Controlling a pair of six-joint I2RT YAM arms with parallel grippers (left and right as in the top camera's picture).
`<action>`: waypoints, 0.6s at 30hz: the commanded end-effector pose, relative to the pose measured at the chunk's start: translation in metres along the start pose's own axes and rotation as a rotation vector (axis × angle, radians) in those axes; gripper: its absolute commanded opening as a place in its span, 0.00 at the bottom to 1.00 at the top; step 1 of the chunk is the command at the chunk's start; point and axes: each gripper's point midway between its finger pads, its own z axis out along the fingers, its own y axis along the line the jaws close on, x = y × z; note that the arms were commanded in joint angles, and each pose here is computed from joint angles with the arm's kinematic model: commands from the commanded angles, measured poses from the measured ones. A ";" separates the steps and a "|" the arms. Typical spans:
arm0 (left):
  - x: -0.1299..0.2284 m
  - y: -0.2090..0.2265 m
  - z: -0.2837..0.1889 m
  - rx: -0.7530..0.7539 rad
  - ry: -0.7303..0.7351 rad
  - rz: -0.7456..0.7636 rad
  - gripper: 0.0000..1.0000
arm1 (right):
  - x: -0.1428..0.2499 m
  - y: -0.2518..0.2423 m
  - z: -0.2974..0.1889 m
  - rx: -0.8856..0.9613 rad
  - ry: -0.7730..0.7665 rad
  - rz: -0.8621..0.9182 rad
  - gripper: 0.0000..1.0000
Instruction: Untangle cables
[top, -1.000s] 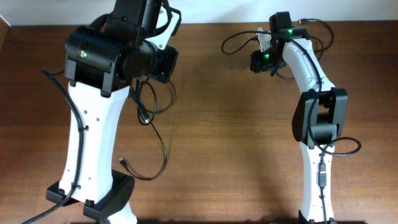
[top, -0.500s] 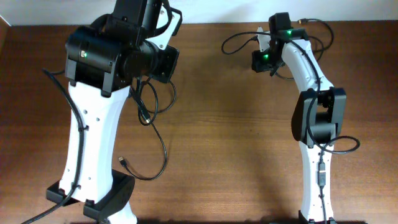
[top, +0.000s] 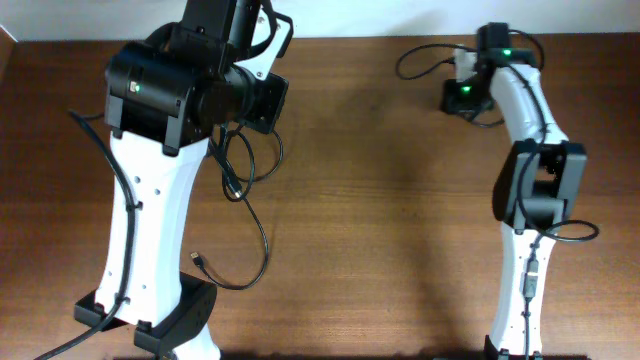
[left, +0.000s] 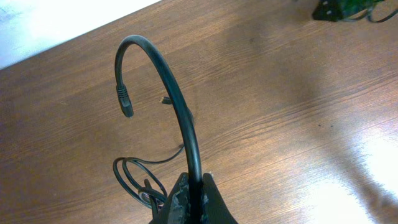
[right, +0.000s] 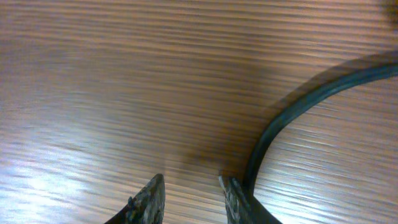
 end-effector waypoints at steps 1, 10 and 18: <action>0.000 -0.004 0.003 0.015 0.005 0.002 0.00 | 0.010 -0.039 0.004 0.026 0.018 0.064 0.33; -0.001 -0.004 0.003 0.014 0.005 0.002 0.00 | 0.017 -0.081 -0.006 0.049 0.008 0.131 0.32; -0.001 -0.004 0.003 0.014 0.005 0.002 0.00 | 0.025 -0.110 -0.012 0.089 0.009 0.175 0.32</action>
